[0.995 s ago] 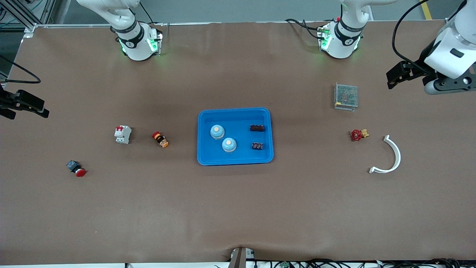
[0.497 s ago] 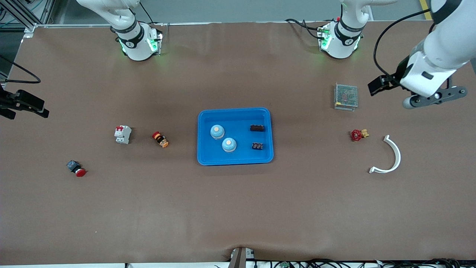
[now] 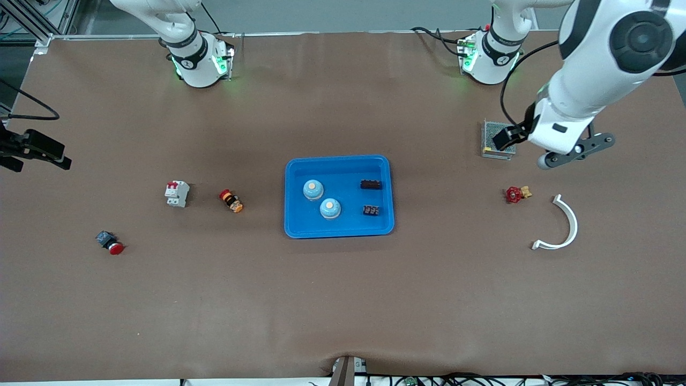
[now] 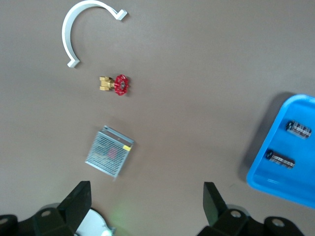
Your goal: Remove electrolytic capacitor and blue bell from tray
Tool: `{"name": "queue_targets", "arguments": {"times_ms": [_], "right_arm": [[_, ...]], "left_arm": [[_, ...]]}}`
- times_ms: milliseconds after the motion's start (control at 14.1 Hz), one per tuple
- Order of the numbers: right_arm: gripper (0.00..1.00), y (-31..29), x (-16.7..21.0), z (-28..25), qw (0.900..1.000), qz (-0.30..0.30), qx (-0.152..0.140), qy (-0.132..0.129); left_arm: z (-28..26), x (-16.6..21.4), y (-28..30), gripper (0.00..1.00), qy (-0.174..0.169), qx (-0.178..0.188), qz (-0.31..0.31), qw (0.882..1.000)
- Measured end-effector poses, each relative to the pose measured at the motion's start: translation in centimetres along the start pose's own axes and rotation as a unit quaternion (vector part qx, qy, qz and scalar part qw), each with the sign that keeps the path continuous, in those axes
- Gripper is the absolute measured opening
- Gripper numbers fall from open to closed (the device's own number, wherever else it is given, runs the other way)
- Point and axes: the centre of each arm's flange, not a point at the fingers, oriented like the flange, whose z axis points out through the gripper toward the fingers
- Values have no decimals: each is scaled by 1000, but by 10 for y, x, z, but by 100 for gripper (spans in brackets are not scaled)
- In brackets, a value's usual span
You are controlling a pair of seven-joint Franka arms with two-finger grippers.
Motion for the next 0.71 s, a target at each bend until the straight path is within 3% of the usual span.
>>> {"name": "queue_targets", "arguments": {"times_ms": [711], "right_arm": [[100,-7,1,0,1000,-6,0,0]], "left_arm": [[90,-34,91,100,-15,-4,-154,988]]}}
